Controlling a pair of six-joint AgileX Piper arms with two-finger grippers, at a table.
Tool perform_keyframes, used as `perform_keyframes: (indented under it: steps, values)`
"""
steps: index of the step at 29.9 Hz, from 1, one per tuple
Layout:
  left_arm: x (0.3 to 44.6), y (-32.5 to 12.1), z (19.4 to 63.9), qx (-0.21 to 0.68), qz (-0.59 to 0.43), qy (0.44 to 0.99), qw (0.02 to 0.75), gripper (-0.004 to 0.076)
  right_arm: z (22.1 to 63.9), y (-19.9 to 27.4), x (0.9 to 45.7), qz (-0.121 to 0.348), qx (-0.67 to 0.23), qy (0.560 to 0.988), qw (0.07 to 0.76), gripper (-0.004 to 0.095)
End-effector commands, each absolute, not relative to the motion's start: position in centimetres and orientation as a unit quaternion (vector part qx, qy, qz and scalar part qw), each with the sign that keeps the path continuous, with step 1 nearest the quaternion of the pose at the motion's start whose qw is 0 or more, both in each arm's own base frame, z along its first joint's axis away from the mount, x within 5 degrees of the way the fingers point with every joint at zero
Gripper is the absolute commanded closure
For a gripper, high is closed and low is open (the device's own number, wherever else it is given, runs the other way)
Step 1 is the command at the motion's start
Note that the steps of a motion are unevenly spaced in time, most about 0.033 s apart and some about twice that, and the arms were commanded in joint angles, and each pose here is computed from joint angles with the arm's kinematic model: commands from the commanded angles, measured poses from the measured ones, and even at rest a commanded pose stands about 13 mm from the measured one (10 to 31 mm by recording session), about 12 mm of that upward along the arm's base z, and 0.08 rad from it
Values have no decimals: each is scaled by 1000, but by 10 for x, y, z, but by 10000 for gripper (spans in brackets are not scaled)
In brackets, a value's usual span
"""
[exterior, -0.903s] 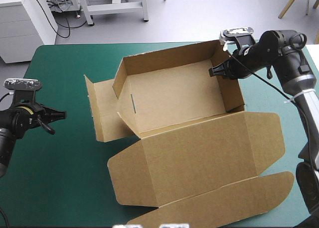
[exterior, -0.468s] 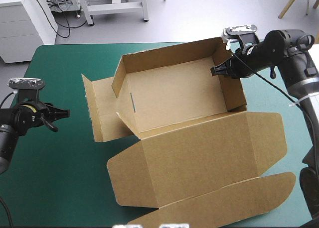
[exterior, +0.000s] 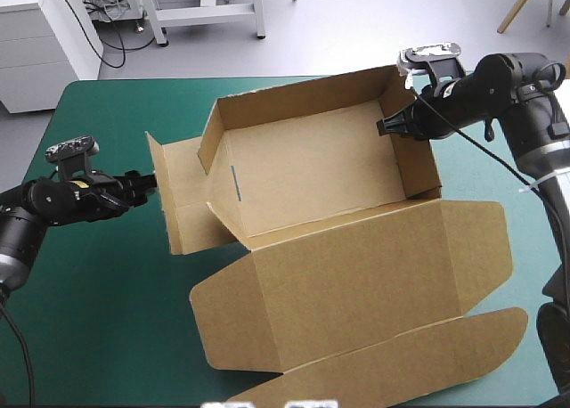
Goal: Fold the box
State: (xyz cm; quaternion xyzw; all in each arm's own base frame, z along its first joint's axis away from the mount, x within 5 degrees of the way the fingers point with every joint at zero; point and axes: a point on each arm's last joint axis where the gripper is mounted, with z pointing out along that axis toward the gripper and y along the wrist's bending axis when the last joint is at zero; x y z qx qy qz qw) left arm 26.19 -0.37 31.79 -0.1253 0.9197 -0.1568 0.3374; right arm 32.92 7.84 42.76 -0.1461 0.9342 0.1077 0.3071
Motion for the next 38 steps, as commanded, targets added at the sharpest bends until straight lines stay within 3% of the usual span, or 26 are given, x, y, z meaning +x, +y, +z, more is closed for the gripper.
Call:
perform_keyframes:
  steps: [1,14,24,29,38]
  values:
    - [265,-11,338,-126,-214,890,382,266,456,79,313,132,-145,912,361,928]
    - [255,-42,350,8,-356,860,365,298,443,90,334,172,-147,904,364,927]
    - [247,-48,354,39,-387,854,345,298,405,96,366,173,-131,924,315,927]
    - [244,-50,353,50,-396,855,330,309,389,102,377,196,-125,927,294,927]
    - [242,-55,358,51,-435,839,323,309,363,145,388,211,-156,924,278,927]
